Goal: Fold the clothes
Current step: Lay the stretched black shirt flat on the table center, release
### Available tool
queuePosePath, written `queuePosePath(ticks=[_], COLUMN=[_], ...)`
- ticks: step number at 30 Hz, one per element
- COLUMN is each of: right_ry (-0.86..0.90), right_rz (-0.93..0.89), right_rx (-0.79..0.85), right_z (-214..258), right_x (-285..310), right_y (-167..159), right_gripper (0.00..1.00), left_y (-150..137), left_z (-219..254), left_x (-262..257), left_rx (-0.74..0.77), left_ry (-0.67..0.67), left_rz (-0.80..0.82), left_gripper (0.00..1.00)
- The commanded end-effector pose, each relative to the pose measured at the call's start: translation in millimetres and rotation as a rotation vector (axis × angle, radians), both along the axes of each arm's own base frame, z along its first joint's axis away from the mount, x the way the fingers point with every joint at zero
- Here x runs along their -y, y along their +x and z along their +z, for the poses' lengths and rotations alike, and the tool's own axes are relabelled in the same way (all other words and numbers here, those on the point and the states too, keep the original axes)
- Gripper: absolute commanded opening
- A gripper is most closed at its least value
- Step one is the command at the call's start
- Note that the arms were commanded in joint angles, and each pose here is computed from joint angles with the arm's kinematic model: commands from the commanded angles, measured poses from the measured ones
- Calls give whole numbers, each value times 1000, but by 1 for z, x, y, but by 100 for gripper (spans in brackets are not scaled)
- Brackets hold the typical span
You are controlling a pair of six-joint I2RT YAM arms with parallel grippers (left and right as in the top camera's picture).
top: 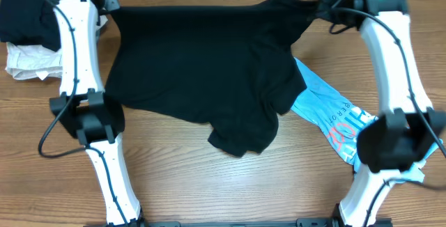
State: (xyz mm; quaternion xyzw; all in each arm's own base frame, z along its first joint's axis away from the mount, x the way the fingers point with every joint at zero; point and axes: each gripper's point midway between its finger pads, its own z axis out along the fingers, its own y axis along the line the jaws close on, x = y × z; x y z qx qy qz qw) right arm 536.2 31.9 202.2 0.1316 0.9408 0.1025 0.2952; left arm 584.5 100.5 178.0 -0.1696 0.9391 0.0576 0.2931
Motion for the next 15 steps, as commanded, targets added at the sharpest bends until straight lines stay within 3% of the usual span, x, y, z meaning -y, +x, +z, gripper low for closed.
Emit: queuePosePath(ticks=[1,7,15], right_ry=[33,120,136], right_rz=[26,85,188], right_rx=[-4,-51,-225], right_z=[-18,-9,0], right_x=[-3,-20,-49], right_y=[12,-7,-71], right_gripper=[4,4,4], left_y=[11,4,-42], left_z=[-14,4,5], left_x=[-11,-12,-17], left_rx=[13,8,-140], left_ry=[21,68,42], left_rz=[16,-43,-27], left_gripper=[4,4,4])
